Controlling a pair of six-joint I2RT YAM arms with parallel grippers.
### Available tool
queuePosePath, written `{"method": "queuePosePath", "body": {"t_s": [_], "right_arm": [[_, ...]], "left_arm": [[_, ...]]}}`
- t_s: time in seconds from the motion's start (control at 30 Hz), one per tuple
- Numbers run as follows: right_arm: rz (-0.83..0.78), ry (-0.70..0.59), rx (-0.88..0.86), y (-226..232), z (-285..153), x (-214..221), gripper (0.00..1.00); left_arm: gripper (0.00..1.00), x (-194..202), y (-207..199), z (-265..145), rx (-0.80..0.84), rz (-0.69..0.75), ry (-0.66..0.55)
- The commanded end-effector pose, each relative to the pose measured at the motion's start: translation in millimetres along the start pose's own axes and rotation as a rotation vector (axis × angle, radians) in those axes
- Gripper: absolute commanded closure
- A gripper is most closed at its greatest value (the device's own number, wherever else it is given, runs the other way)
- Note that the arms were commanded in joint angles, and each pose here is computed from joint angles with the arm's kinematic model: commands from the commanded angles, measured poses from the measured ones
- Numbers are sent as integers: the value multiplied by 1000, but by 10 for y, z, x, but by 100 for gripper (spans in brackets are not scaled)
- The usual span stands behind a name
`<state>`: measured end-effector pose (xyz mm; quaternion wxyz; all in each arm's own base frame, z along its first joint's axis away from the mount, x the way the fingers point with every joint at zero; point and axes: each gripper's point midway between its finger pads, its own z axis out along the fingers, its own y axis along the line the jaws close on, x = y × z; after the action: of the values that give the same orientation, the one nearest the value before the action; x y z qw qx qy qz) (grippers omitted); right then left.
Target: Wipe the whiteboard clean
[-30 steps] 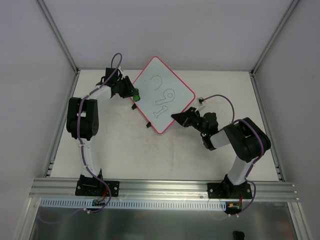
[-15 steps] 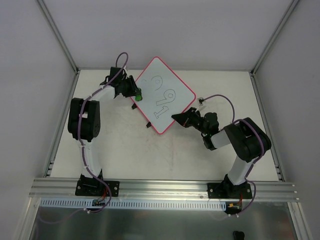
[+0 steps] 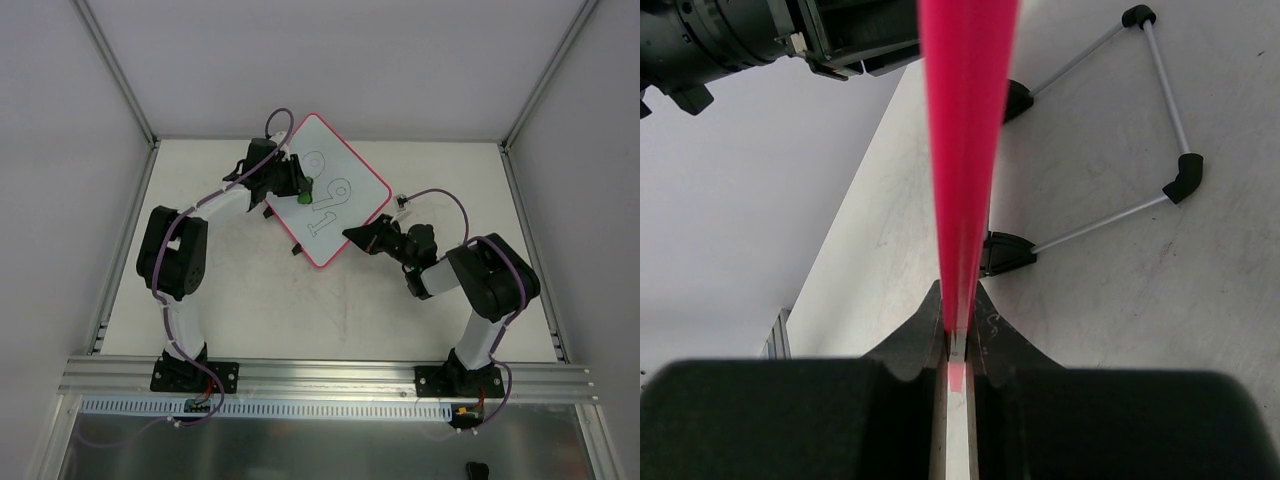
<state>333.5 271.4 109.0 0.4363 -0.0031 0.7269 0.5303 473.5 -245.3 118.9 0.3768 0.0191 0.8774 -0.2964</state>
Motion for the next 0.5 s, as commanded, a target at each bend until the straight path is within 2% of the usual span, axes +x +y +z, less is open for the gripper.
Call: {"method": "queuePosePath", "body": {"t_s": [0.0,0.17,0.3,0.47], "right_arm": [[-149,12,-248,532,79,-6,100],[-150,13,-256,560,91,-6,100],[-149,19,-261,569,83,6,100],[-157,19,-265,587,61,6,100]], "left_arm": [[100,338,-382,47,123,83,81],[100,221,-163,124,78,55,77],[100,-17,5,185,50,33,54],[100,-119,377,230,1,-85,66]]}}
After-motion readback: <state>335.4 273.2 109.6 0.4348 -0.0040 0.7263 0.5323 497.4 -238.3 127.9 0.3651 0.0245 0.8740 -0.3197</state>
